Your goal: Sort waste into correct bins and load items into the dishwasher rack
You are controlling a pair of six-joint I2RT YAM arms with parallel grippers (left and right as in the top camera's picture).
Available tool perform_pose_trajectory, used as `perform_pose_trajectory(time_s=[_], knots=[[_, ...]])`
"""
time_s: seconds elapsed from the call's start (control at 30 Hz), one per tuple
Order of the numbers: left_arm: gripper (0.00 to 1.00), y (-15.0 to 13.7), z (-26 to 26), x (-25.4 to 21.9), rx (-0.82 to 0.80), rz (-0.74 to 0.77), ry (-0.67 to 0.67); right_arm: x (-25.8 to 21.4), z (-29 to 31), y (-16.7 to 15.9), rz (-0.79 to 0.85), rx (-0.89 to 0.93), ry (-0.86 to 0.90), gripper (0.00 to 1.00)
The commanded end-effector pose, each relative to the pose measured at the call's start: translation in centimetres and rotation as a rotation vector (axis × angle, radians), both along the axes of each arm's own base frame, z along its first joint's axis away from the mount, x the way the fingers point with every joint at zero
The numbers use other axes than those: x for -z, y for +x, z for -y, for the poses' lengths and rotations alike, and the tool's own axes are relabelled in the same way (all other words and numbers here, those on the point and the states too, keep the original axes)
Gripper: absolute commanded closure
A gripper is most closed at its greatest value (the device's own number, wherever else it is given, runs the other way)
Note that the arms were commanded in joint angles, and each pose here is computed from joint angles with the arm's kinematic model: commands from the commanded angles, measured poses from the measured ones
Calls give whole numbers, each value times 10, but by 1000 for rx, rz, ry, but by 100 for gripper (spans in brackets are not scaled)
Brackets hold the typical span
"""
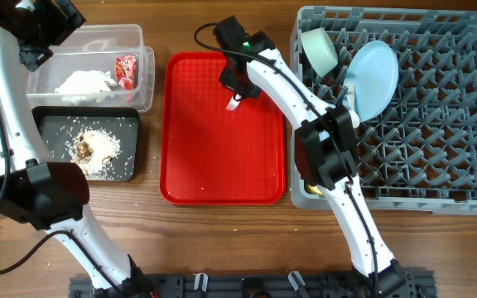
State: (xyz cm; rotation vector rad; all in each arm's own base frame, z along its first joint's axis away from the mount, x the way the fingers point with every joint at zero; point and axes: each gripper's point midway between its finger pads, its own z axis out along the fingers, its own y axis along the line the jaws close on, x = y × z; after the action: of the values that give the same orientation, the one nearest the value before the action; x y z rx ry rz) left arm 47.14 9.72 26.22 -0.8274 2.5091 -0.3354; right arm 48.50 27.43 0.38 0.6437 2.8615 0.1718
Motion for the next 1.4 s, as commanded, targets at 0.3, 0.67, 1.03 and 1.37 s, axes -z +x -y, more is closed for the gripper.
perform_pose_trajectory(time_s=[0.3, 0.67, 1.03, 1.37], knots=[[0, -2, -1, -11, -12, 25, 15, 45, -11, -55, -222, -523, 67, 96], [0, -2, -1, -11, -12, 25, 15, -44, -14, -48, -81, -726, 147, 96], [0, -2, -1, -11, -12, 25, 15, -181, 21, -55, 136, -751, 125, 96], [0, -2, -1, -11, -12, 25, 15, -273, 120, -111, 154, -621, -22, 96]])
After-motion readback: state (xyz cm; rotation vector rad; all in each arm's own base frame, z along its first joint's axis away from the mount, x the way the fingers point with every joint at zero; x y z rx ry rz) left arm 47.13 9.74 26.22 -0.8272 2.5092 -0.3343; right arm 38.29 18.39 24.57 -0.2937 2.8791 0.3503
